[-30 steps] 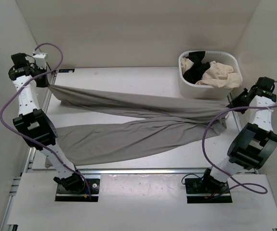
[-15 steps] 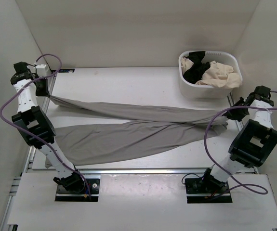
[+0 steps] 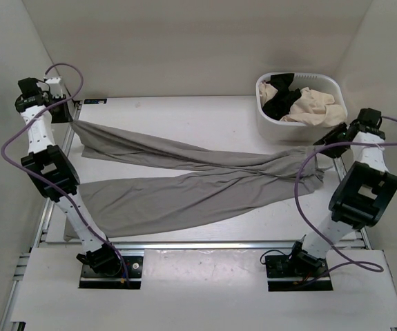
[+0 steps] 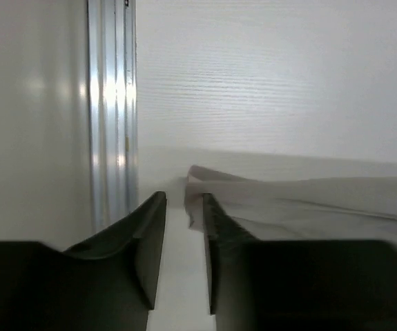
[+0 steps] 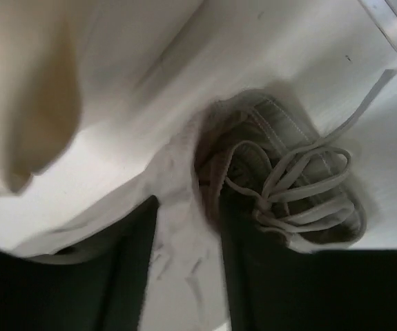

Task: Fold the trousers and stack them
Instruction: Flatten the trousers out

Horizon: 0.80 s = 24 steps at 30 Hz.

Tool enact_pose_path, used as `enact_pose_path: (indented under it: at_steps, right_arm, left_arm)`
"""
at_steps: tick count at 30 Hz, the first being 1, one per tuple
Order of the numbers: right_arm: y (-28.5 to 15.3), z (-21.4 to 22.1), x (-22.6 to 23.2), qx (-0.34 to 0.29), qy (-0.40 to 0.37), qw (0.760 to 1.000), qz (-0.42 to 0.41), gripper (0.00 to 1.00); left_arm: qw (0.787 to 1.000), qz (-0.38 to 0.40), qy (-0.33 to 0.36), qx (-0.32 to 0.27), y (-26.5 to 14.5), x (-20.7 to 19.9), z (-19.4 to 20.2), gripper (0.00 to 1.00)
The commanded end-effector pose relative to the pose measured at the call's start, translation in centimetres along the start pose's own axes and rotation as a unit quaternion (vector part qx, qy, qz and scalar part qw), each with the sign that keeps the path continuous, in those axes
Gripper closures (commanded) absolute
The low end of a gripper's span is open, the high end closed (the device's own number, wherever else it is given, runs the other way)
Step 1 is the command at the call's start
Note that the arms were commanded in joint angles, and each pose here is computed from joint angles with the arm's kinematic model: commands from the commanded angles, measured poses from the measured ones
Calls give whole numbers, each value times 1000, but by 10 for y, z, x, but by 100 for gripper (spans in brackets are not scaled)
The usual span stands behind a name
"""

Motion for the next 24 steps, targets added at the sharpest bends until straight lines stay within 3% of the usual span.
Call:
enact_pose_path:
  at_steps: [1,2,4,5,9,12,13,14,17,20,22,24]
  right_arm:
    - [0,-5,30,7,-49,999,10,50]
    - [-1,-3,32,9,-65,997,31,44]
    - [-15,-7,41,-30,-105,989,102,41]
    - [-21,-1,31,-9,-98,983,155,39]
    - [-38,15,4,-11,-81,963,257,37]
    - [-46,40,-29,1,-52,955,291,37]
    - [-51,44,-34,-7,-42,956,289,37]
    - [-46,60,-48,26,-26,956,290,40]
    - [-39,81,-77,69,21,959,275,48]
    - [-22,89,-86,91,50,972,209,48]
    - [-7,81,-82,81,48,980,175,43]
    - [3,78,-83,75,51,981,172,41]
  left_arm:
    - [1000,14,-11,-12,11,-14,-11,56]
    - [1000,13,-13,-3,14,-14,-7,31]
    - [1000,9,-9,11,10,-17,2,21]
    - [1000,0,1,8,-2,-18,-1,19]
    - [996,-23,56,65,-35,-24,21,17]
    - [984,-24,90,152,-58,-38,63,17]
    - [980,-26,89,175,-65,-40,77,17]
    - [973,-12,81,216,-66,-46,109,17]
    - [960,1,68,271,-88,-65,155,17]
    - [953,-1,68,294,-100,-80,180,17]
    - [946,6,66,317,-97,-91,206,17]
    - [937,9,66,344,-95,-98,228,18]
Point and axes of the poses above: each gripper's point midway between its finger pads, its own y axis out along the fingers, its own x axis along the line the jaws close on, z = x × y, the point moved 9 cm from there along -y, back along the fingers, and after that the axes turned 8 degrees about y, right-handed, at the moved point
